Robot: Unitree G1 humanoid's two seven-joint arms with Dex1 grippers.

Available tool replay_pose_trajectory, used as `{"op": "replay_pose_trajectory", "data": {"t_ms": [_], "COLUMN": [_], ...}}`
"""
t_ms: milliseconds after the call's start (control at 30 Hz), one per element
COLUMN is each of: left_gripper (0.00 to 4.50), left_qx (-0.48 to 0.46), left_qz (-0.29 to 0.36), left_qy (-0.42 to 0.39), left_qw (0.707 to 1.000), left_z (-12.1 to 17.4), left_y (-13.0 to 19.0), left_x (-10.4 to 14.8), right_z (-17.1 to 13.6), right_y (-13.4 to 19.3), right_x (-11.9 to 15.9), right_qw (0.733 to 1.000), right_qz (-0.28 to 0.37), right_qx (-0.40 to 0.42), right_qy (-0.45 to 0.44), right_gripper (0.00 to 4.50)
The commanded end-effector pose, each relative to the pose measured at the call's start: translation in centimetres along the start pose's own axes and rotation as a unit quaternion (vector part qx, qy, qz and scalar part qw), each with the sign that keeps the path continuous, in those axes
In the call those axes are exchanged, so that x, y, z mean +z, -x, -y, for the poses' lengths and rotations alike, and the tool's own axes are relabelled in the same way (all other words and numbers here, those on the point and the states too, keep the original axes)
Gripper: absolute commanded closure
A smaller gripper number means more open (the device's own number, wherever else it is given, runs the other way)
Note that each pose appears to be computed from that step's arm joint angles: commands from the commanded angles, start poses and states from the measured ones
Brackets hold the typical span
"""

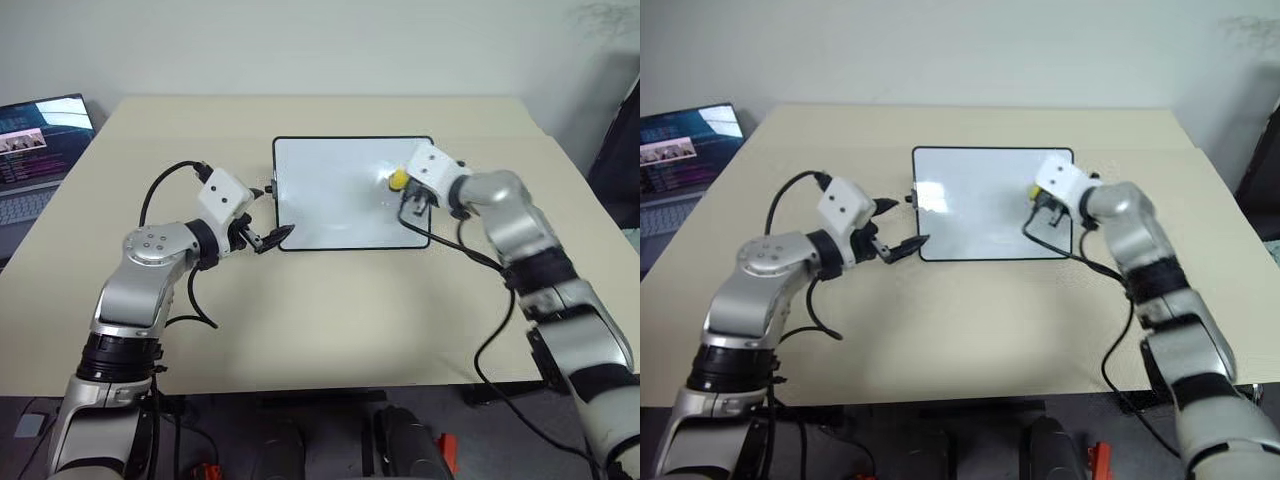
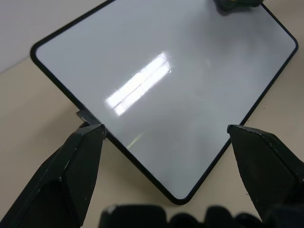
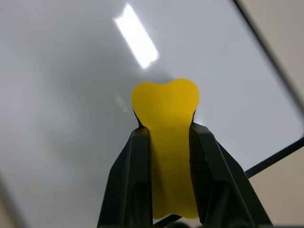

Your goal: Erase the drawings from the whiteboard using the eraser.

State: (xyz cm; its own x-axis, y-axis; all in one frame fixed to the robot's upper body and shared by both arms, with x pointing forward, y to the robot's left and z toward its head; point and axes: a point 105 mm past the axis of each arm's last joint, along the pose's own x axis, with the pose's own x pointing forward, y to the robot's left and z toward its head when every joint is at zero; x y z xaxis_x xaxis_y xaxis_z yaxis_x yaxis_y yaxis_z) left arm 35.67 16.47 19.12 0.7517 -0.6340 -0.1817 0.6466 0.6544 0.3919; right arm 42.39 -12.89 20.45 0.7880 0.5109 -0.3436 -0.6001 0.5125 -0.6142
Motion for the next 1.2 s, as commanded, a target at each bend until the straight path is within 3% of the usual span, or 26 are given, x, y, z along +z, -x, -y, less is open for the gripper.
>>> {"op": "replay_pose_trajectory", "data": {"t_ms": [33, 233, 333, 500, 667, 933, 1100, 1200], "left_gripper": [0.0, 0.0, 0.0, 0.0, 0.0, 0.0, 0.0, 0.0], "left_qx": [-0.056, -0.181, -0.212, -0.284, -0.325, -0.322, -0.309, -0.306], "left_qz": [0.036, 0.058, 0.066, 0.061, 0.049, 0.056, 0.055, 0.054], "left_qy": [-0.004, 0.017, 0.016, 0.01, 0.009, 0.013, 0.017, 0.018], "left_qw": [0.998, 0.982, 0.975, 0.957, 0.944, 0.945, 0.949, 0.95], "left_z": [2.1, 5.5, 6.6, 9.9, 11.7, 11.8, 11.3, 11.2], "left_y": [-0.1, -1.1, -2.0, -4.7, -5.5, -5.4, -5.4, -5.4], "left_x": [2.3, 4.7, 5.5, 5.5, 4.9, 5.2, 5.1, 5.0], "right_z": [3.0, 6.0, 5.8, 4.0, 3.2, 3.4, 3.2, 3.4], "right_y": [4.6, 10.1, 11.2, 12.0, 12.0, 12.7, 12.6, 12.5], "right_x": [1.7, -5.9, -8.1, -13.5, -14.3, -16.2, -16.8, -16.6], "right_qw": [0.998, 0.976, 0.965, 0.935, 0.92, 0.887, 0.885, 0.886], "right_qz": [0.038, -0.059, -0.08, -0.175, -0.178, -0.202, -0.22, -0.216], "right_qx": [-0.046, -0.157, -0.172, -0.192, -0.196, -0.221, -0.213, -0.212], "right_qy": [-0.025, -0.139, -0.18, -0.239, -0.288, -0.35, -0.351, -0.351], "right_gripper": [3.81, 3.81, 3.81, 3.81, 3.81, 3.81, 3.81, 2.89]}}
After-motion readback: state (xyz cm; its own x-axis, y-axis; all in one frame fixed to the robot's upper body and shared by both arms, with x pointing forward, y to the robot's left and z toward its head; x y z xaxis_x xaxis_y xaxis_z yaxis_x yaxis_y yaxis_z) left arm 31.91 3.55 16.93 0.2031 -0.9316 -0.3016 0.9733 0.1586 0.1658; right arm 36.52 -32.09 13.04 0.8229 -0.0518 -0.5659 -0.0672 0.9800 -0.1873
